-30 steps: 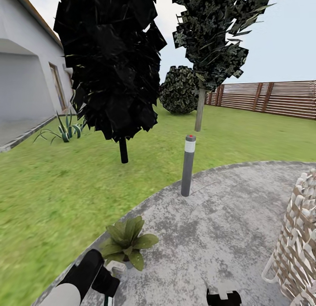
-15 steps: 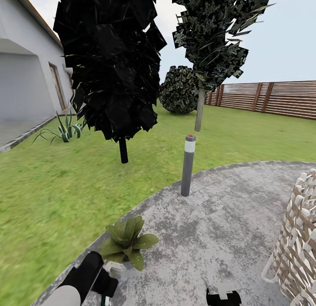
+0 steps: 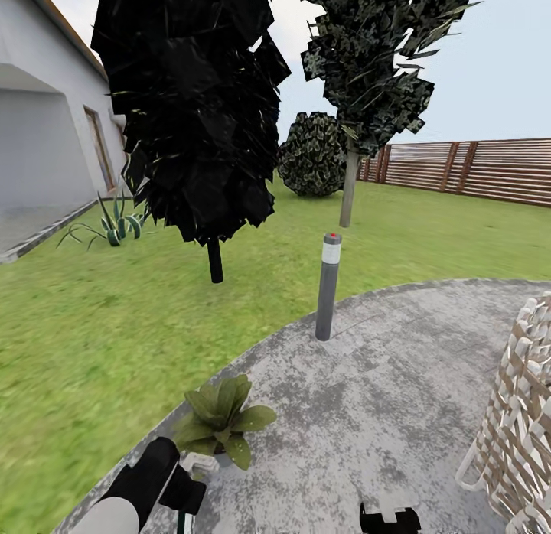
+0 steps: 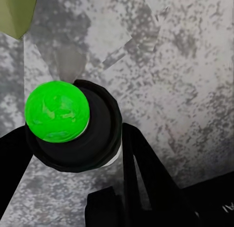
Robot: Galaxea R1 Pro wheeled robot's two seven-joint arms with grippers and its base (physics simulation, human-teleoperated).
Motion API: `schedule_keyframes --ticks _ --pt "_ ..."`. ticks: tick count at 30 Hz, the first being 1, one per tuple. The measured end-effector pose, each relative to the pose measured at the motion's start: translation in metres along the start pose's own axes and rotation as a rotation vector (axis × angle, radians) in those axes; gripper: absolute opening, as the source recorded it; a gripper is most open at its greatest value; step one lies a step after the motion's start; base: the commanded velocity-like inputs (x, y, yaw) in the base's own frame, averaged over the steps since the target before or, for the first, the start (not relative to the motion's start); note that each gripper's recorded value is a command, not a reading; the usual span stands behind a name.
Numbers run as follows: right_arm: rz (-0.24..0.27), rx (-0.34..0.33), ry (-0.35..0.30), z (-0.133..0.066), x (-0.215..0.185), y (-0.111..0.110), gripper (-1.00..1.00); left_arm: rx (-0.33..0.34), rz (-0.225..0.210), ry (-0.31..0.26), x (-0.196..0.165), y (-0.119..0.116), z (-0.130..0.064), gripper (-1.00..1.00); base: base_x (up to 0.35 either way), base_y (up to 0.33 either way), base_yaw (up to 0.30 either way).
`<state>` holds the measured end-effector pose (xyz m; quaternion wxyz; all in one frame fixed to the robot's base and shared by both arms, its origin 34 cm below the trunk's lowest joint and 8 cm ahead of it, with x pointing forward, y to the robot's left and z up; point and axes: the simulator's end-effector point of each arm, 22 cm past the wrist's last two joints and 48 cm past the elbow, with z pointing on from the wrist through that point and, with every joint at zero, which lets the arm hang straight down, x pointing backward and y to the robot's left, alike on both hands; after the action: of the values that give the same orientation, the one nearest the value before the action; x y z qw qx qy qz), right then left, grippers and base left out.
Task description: Pick up the pesticide atomizer in the garden and spray insectifuge to fully cover both potted plants in the garden.
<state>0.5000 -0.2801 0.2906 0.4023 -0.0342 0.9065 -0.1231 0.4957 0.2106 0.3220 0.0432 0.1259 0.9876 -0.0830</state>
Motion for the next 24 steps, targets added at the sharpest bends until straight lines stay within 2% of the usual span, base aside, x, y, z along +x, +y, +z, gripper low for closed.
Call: schedule_keyframes --ticks 7,12,18,24 --pt "-0.002 -0.002 0.010 0.008 0.019 0.005 1.00 0.000 0.004 0.022 0.012 0.001 0.021 -1.00 0.000 0.000 0.000" --pt "-0.005 0.002 0.012 0.008 0.021 0.003 1.00 -0.006 0.001 0.024 0.014 0.005 0.021 -1.00 0.000 0.020 0.000" --pt "-0.008 0.002 0.013 0.008 0.021 0.002 1.00 -0.060 -0.009 0.016 0.011 0.020 0.019 -1.00 0.000 0.260 0.000" --pt "-0.008 0.000 0.012 0.008 0.021 0.002 1.00 -0.065 -0.012 0.015 0.011 0.021 0.019 -1.00 0.050 0.328 0.000"
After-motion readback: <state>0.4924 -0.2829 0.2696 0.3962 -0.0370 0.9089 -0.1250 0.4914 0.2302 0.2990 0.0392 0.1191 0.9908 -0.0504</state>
